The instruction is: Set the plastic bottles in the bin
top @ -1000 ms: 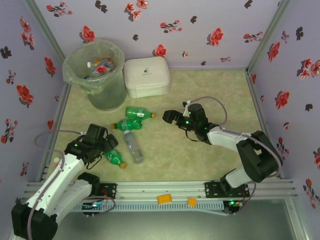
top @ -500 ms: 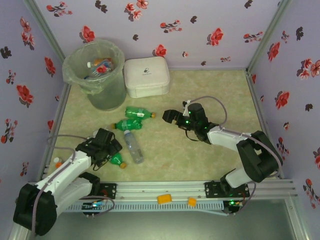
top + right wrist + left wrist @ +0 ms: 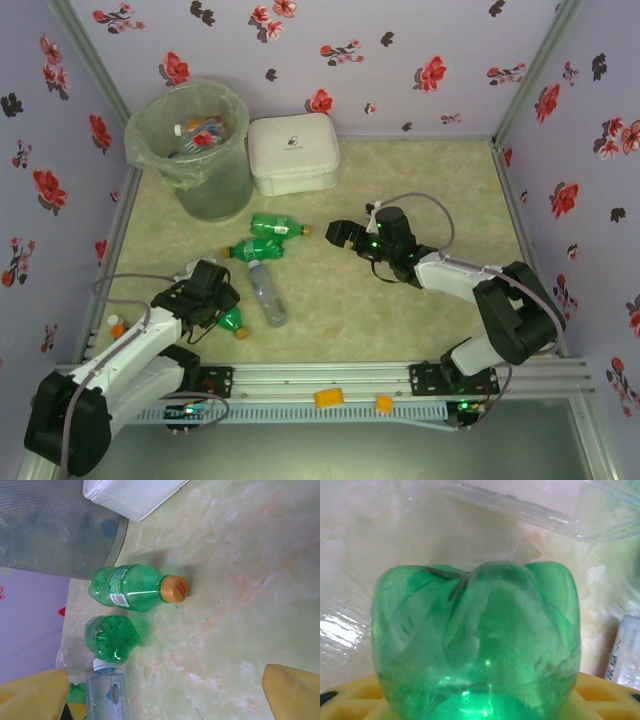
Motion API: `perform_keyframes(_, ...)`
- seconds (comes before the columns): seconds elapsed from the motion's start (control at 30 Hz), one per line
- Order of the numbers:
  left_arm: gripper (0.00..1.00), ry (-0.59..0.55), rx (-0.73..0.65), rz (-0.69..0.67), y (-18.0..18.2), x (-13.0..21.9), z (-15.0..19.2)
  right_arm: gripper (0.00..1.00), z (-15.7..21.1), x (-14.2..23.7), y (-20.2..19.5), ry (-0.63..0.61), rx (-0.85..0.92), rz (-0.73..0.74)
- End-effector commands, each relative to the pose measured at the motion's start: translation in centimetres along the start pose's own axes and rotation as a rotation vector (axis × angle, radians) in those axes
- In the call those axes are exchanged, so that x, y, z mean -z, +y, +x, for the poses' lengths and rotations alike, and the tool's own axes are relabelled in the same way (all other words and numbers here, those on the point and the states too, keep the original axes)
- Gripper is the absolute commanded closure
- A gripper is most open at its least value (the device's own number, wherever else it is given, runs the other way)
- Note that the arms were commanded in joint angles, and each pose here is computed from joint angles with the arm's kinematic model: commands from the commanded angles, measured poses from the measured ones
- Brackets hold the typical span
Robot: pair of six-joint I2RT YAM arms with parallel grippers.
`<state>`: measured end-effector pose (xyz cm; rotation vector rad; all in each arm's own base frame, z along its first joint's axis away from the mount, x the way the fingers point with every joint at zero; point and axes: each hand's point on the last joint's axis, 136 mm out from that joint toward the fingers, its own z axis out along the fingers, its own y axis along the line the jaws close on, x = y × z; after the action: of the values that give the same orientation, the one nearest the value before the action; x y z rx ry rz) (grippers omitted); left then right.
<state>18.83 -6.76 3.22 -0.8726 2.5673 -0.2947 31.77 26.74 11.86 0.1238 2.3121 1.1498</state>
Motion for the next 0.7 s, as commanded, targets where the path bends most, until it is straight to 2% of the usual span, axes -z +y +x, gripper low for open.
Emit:
perform_keyframes(0.0,0.47,-0.041,0.011,0.011,-0.3,0.9,-0.7,0.00,-0.5,0.1,1.0,-0.020,0.015,-0.020)
perform_keyframes(0.27,0.50,-0.190,-0.056,0.161,-4.9,6.1,-4.8,0.00,-0.1,0.7,1.8,-0.013,0.036,-0.047)
perform_keyframes(0.43,0.52,-0.342,-0.172,0.277,-9.9,10.7,-8.9,0.00,-0.3,2.0,2.4,-0.015,0.089,-0.029)
perform_keyframes(0.67,0.56,-0.557,-0.344,0.413,-17.8,16.8,-14.5,0.00,-1.3,4.8,2.6,-0.044,0.197,0.076)
